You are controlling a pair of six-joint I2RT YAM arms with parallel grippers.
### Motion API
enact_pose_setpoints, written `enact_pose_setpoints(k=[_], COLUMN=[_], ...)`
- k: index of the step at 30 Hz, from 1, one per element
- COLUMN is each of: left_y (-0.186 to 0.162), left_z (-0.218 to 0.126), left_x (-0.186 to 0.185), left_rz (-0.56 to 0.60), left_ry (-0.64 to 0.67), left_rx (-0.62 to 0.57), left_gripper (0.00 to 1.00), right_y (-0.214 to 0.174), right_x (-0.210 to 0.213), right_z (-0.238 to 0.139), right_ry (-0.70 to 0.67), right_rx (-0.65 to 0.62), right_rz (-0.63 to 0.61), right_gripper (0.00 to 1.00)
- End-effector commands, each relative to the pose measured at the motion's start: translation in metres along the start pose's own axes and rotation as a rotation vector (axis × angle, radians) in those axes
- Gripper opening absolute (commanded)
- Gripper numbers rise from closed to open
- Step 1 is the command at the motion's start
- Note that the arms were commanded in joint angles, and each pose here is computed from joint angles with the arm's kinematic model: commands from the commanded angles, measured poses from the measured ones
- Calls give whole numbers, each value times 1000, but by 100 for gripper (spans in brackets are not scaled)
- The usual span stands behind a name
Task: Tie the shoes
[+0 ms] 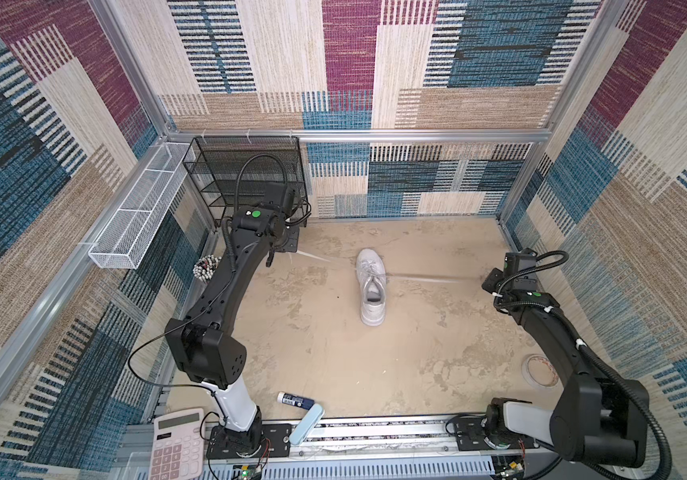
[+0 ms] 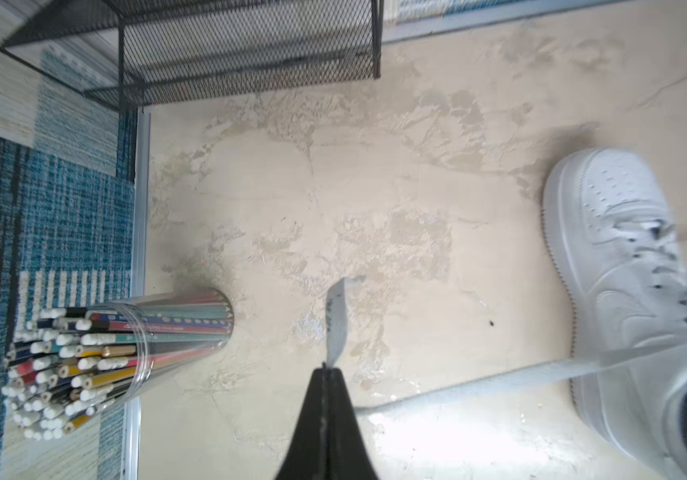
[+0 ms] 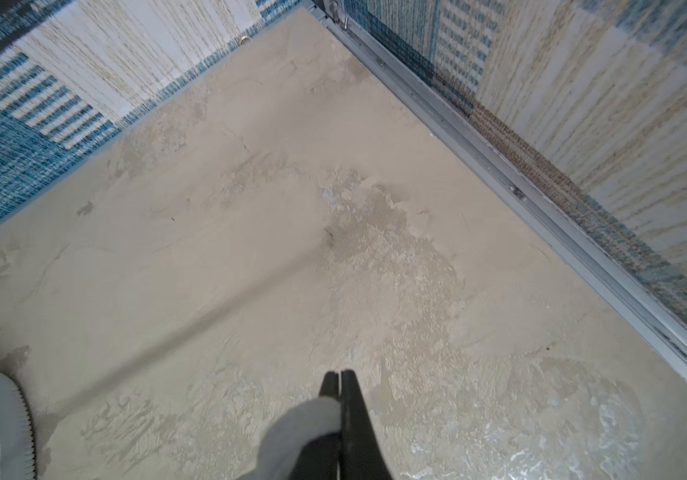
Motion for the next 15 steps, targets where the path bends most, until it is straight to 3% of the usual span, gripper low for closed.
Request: enact_pose_setpoints(k=[1, 8, 15], left_y=[-7, -25, -29], left_z=[18, 55, 71], left_x=[12, 17, 29], left_rz=[-44, -81, -103], left_ry=[66, 91, 120], left_rx=[44, 154, 188], left_gripper=[0, 0, 0], right_y=[4, -14, -18], right_x=[0, -12, -15], right_z=[10, 36, 46], right_ry=[6, -7, -4], right_rx=[-26, 38, 65], right_rz=[3, 12, 32], right_gripper=[0, 0, 0])
Point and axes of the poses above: each gripper's point midway between its finger pads, its own z axis out along the fingers, its own x axis along the line the jaws close on, y = z × x, the point moved 5 cm from there along -z, back along the fingers, and after that the axes turned 11 degrees about -z, right-handed, at the moved point
